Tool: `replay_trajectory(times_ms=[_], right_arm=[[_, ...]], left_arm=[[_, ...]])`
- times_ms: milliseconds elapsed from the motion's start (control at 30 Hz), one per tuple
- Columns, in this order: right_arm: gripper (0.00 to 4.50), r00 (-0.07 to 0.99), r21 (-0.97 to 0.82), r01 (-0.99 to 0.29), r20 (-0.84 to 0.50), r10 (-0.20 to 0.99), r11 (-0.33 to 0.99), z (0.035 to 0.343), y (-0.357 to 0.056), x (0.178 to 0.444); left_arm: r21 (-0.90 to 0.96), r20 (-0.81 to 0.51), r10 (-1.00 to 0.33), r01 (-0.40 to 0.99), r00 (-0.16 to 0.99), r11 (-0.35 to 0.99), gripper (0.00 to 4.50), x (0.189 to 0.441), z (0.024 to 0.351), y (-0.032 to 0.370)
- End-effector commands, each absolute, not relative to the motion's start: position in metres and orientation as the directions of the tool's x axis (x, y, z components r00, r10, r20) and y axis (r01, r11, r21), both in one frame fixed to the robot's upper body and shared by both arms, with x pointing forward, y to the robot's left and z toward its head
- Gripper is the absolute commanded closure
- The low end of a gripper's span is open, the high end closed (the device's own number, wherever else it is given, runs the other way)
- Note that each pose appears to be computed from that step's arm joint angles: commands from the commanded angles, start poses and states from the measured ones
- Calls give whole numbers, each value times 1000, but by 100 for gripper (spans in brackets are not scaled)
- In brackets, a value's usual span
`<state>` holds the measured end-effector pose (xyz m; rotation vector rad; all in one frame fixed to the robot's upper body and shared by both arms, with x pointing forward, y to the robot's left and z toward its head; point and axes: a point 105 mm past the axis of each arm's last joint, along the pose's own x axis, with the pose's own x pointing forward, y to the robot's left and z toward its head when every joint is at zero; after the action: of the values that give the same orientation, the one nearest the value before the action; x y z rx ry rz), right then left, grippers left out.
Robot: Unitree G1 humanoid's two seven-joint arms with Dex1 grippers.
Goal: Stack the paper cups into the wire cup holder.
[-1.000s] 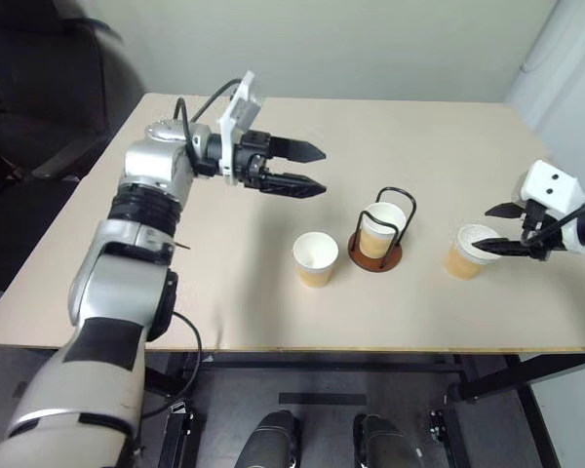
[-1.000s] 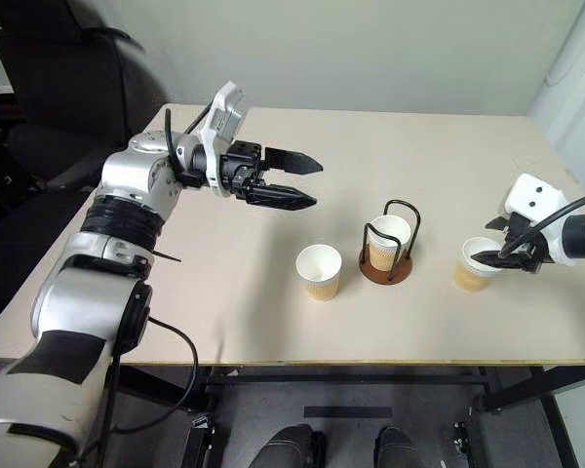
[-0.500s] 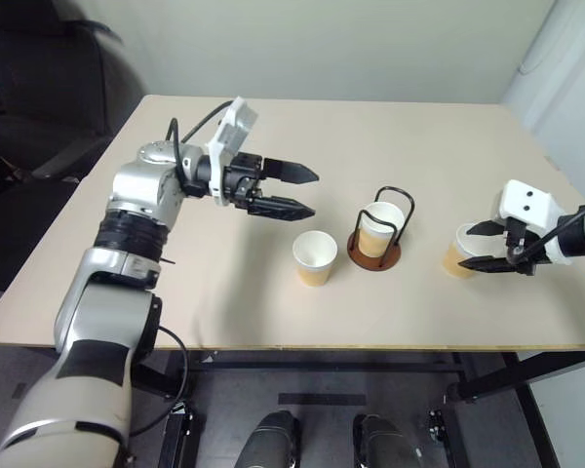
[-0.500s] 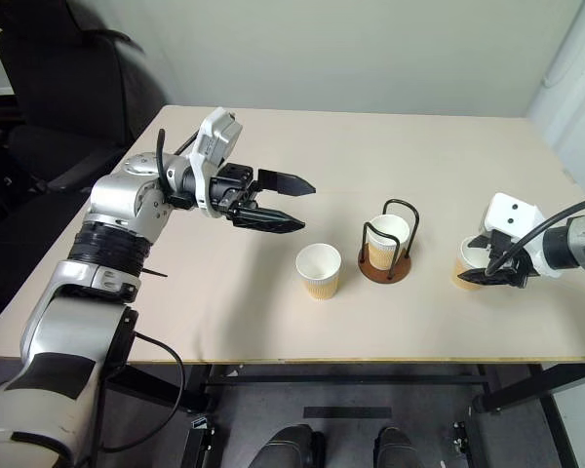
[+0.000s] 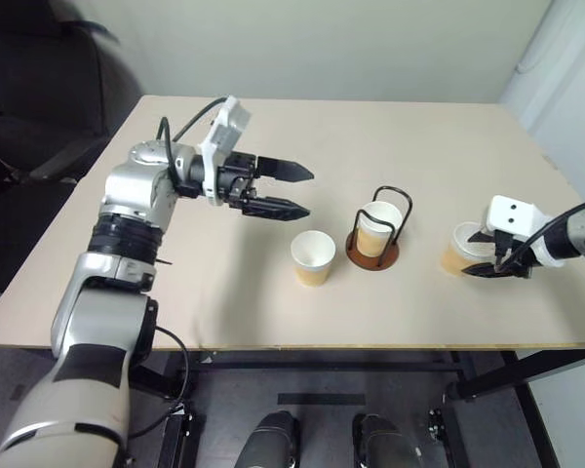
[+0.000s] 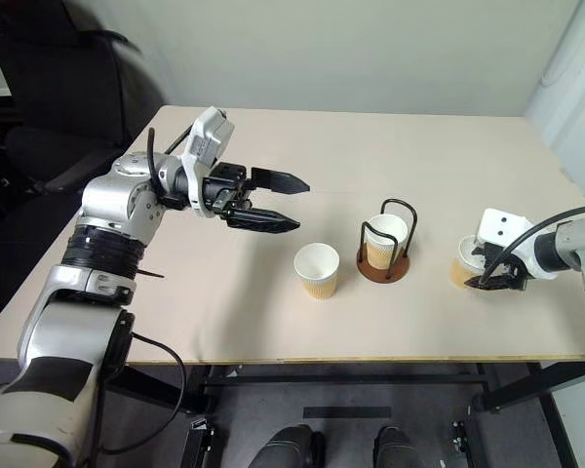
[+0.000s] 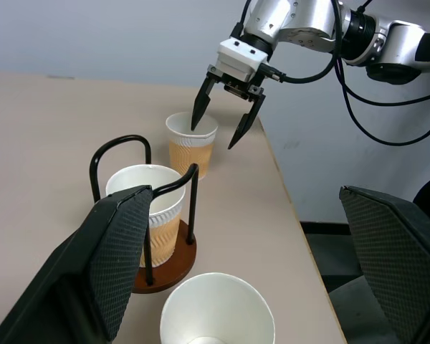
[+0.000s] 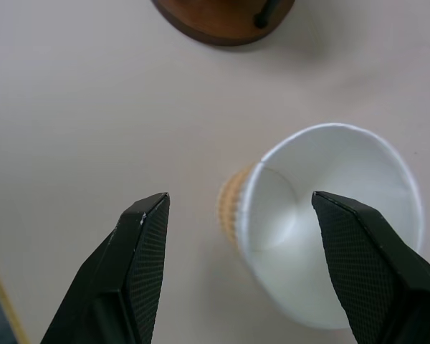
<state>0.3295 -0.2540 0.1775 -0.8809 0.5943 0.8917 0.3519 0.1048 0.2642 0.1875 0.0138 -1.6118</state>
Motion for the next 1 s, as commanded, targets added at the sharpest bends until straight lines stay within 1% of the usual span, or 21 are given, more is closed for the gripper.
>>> replay_trajectory(times_ms=[33,133,267,533,667,833,933,1000], right_arm=[[189,519,-423,-853,-753,404,306,184,-251,334],[293,502,-416,-864,-759,415,284,187,-245,334],[441,482,-408,-876,-770,418,257,191,-242,333],[446,430,-375,-903,-783,450,212,208,-232,319],[446,450,-405,-893,-767,459,198,222,-226,318],[446,512,-484,-853,-708,487,192,257,-217,319],[446,538,-540,-823,-645,544,173,291,-199,315],[446,542,-567,-809,-618,570,155,306,-189,311]], left_arm=[[188,-131,-990,980,-47,-72,0,346,273,113],[206,-150,-988,977,-24,-55,0,349,271,118],[219,-173,-985,975,8,-30,0,353,269,125],[233,-173,-983,972,55,13,0,362,275,135],[244,-156,-986,970,56,16,0,364,279,133],[239,-152,-987,971,50,12,0,367,283,128],[254,-154,-987,967,46,6,0,368,285,125],[263,-150,-988,965,43,2,0,368,287,123]])
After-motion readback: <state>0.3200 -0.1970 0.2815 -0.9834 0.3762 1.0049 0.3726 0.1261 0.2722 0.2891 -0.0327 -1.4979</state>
